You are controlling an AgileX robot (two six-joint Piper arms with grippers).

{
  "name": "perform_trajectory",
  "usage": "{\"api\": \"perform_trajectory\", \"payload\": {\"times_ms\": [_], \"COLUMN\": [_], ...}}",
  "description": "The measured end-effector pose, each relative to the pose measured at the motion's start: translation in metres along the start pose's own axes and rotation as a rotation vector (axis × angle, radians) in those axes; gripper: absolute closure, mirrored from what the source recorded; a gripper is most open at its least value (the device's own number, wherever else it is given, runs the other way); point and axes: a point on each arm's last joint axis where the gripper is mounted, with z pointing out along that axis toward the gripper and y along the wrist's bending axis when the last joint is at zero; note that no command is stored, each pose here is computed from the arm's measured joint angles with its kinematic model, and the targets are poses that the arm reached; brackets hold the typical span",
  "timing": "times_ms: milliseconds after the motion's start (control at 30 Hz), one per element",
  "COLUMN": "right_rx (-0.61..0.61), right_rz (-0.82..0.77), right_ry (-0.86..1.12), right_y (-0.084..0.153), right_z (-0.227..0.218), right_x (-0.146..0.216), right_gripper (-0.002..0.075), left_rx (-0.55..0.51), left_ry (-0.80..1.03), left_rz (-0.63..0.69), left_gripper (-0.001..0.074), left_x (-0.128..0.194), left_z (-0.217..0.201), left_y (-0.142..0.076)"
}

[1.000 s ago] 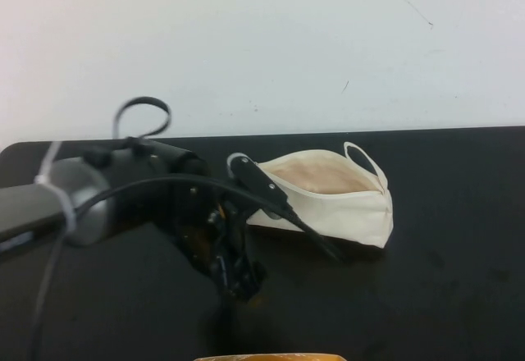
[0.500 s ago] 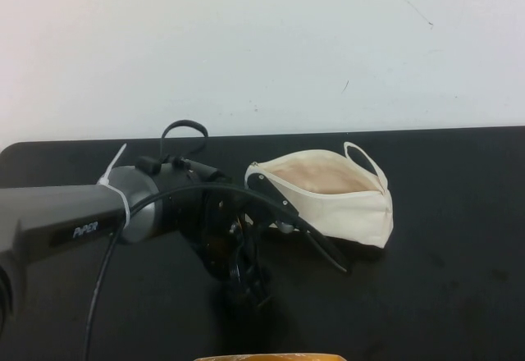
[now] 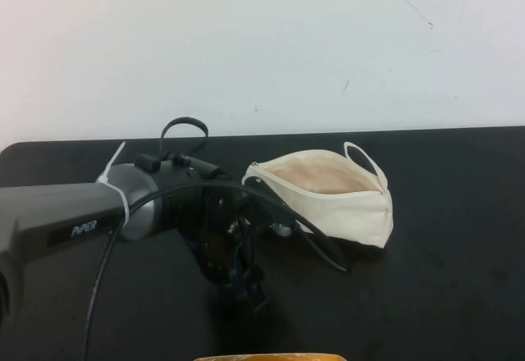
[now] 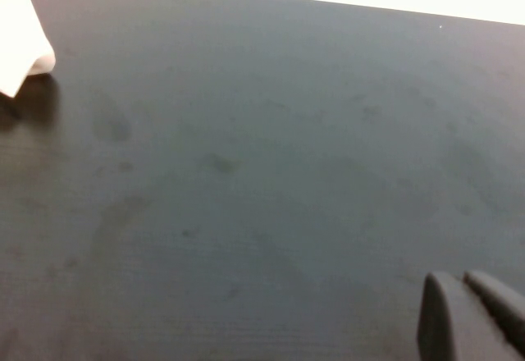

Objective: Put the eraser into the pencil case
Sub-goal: Pick up the eraser from the table

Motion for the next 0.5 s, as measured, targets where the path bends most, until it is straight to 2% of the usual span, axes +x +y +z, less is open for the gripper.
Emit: {"api": "perform_trajectory", "payload": {"times_ms": [133, 300, 400, 500], "right_rx": [0.000, 0.000, 0.000, 0.000], "right_rz": [0.000, 0.000, 0.000, 0.000], "right_ry": [0.000, 0.000, 0.000, 0.000], "right_y": [0.000, 0.000, 0.000, 0.000], "right_z": [0.000, 0.000, 0.000, 0.000], "right_x": [0.000, 0.000, 0.000, 0.000], "right_gripper": [0.0727, 0.0727, 0.0727, 0.0727], "left_rx": [0.015, 0.018, 0.021, 0.029], "left_ry": [0.032, 0.018, -0.068, -0.234], "left_rz": [-0.001, -0.024, -0.052, -0.095], "left_gripper": [0.0454, 0.0454, 0.0454, 0.0454], "left_x": [0.003, -0.007, -0.022, -0.043], "left_z": [-0.012, -0.052, -0.083, -0.113], "left_y": [-0.002, -0.001, 0.000, 0.001]}}
